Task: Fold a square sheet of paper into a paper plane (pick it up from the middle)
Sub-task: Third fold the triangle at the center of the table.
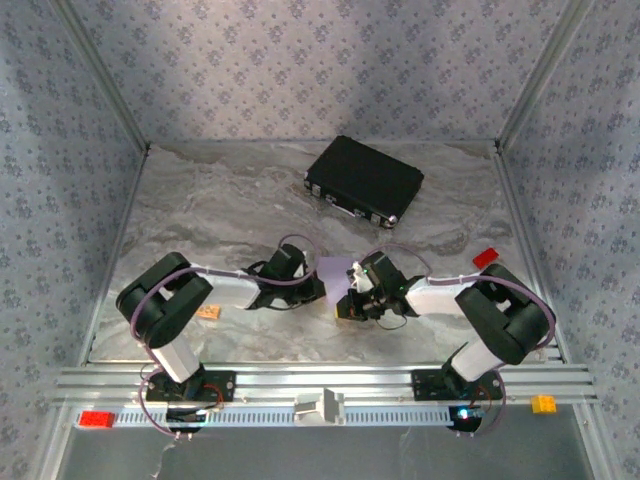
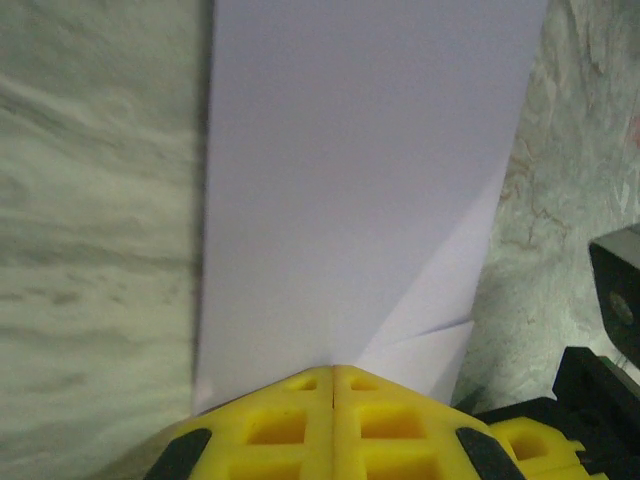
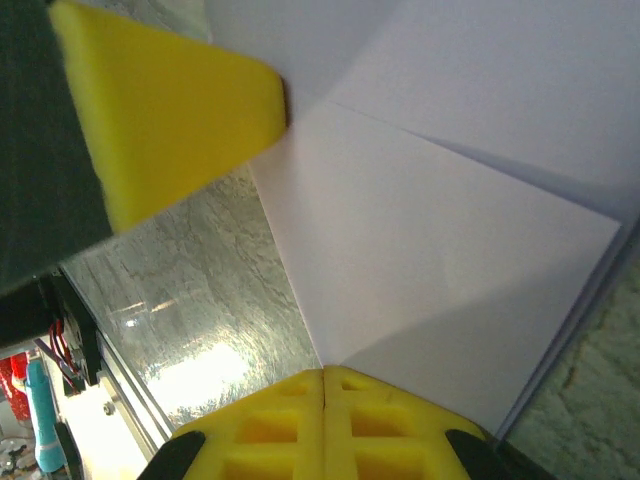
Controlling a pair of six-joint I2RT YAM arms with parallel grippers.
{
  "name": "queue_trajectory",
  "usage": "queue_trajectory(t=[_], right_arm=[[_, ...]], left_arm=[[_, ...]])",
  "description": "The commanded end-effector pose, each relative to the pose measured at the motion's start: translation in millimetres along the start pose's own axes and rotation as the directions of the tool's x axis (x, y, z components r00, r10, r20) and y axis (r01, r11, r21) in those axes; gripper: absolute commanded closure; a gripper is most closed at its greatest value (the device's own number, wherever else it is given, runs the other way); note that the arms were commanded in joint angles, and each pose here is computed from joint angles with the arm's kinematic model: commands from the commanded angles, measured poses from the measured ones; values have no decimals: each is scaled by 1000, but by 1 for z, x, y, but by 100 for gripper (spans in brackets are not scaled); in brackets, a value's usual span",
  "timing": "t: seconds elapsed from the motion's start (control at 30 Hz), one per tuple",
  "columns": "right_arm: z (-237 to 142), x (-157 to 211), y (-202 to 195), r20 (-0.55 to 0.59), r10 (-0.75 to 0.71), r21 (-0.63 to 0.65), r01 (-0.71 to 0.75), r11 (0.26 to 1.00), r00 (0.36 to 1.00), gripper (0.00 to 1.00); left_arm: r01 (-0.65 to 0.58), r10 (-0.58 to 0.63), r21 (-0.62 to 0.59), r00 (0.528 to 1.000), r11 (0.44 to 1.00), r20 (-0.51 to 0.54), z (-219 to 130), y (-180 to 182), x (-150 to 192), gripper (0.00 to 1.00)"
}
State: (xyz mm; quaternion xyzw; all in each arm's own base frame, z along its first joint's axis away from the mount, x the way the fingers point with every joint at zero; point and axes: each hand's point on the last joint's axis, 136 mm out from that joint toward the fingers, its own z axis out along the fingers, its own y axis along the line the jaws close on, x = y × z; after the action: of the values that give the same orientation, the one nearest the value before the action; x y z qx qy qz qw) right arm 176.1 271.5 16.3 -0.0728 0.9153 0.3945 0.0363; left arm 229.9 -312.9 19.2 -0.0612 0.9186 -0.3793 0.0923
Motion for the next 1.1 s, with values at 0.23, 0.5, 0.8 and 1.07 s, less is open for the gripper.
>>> queue_trajectory(t=[0.23, 0.5, 0.8, 1.07], right_arm=[[-1, 34, -47, -73, 109, 151, -97, 984, 991, 98], [-1, 31, -45, -70, 105, 147, -93, 985, 992, 98], [-1, 27, -44, -63, 101, 145, -91, 985, 993, 98], [-2, 24, -40, -55, 94, 134, -86, 987, 994, 97]], left_arm=[[25, -20, -104, 999, 994, 50, -9, 46, -25, 99], [10, -6, -46, 996, 999, 84, -28, 20, -36, 97], [-72, 71, 11, 996, 997, 60, -27, -18, -15, 95], [-37, 37, -12, 999, 999, -6, 2, -5, 3, 98]])
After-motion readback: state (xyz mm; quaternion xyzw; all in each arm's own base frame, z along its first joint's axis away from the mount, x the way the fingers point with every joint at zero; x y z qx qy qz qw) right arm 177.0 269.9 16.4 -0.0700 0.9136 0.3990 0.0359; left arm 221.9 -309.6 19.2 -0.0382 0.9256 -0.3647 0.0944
